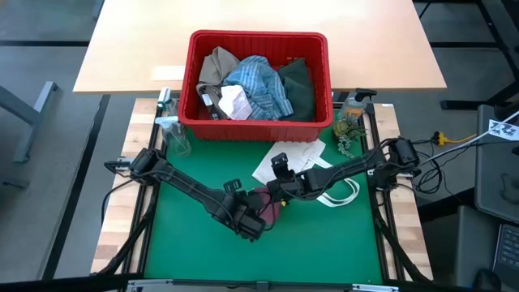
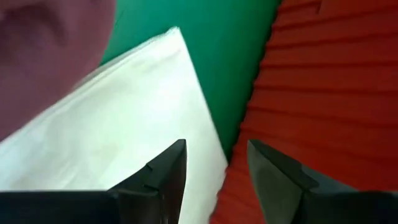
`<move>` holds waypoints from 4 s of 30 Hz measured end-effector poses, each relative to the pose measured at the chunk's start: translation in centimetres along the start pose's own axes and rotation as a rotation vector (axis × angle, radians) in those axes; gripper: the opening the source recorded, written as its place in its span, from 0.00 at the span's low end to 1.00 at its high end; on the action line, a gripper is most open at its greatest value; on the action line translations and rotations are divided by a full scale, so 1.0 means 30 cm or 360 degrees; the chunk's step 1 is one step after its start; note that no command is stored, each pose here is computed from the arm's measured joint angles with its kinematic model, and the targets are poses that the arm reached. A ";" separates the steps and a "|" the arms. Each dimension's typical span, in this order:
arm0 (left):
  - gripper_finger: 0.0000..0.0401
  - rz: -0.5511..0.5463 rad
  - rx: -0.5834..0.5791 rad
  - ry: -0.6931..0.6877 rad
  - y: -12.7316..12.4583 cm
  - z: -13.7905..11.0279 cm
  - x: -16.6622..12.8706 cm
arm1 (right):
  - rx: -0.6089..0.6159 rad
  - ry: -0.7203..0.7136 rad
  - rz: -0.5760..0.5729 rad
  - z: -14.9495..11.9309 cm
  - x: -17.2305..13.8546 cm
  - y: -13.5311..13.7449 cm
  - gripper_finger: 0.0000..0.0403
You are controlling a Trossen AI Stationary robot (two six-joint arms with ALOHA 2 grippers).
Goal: Fold Laundry from Bin
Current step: Fold the pink underwear
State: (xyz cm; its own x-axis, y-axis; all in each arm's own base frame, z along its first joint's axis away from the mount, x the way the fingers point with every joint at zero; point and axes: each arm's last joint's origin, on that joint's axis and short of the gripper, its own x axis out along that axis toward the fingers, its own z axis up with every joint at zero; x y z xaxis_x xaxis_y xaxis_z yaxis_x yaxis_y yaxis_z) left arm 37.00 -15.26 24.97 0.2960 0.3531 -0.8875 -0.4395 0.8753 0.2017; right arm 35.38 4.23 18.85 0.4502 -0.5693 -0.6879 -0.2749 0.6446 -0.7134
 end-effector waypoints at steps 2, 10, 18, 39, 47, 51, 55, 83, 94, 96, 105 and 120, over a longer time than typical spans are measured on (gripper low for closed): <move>0.33 -0.0024 0.0012 -0.0008 0.004 0.013 0.006 | 0.0066 0.0010 0.0073 -0.017 -0.022 -0.007 0.42; 0.32 -0.0084 0.0073 0.0117 0.071 0.071 0.053 | 0.0520 -0.0070 0.0839 -0.063 -0.116 -0.010 0.42; 0.29 -0.0270 0.0335 0.0315 0.186 0.146 0.122 | 0.0840 -0.0100 0.1297 -0.061 -0.114 -0.013 0.42; 0.18 -0.0240 0.0713 0.0727 0.394 0.163 0.172 | 0.0859 0.0094 0.1174 -0.253 -0.288 -0.143 0.42; 0.13 -0.0291 0.0640 0.0713 0.514 0.164 0.106 | 0.0943 -0.0134 0.1177 -0.402 -0.358 -0.106 0.42; 0.11 -0.0346 0.0435 0.0506 0.590 0.102 0.066 | 0.1200 -0.0263 0.1209 -0.475 -0.350 -0.046 0.42; 0.09 -0.0546 0.0066 0.0142 0.623 0.007 0.086 | 0.1475 -0.0418 0.1214 -0.493 -0.318 -0.006 0.42; 0.16 -0.0943 -0.0453 -0.0464 0.431 -0.080 0.226 | 0.1796 -0.0819 0.1308 -0.241 -0.032 0.100 0.42; 0.37 -0.0995 -0.0447 -0.0451 0.363 -0.082 0.284 | 0.1764 -0.0719 0.1217 -0.206 0.030 0.127 0.42; 0.37 -0.0991 -0.0427 -0.0424 0.352 -0.092 0.290 | 0.1768 -0.0709 0.1202 -0.204 0.040 0.133 0.42; 0.37 -0.0996 -0.0402 -0.0405 0.316 -0.101 0.329 | 0.1767 -0.0711 0.1204 -0.200 0.051 0.141 0.42; 0.17 -0.0990 -0.0406 -0.0417 0.309 -0.099 0.344 | 0.1742 -0.0748 0.1309 -0.183 0.084 0.169 0.42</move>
State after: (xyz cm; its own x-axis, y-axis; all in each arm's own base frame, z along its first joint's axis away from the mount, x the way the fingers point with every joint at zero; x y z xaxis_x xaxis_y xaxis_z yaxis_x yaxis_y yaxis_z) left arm 33.48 -4.48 16.45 0.7355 -0.0899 -0.6715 -0.2984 0.8468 -0.4402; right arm 30.47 3.26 12.77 0.7791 0.2257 -0.5849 0.0902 0.8829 0.4608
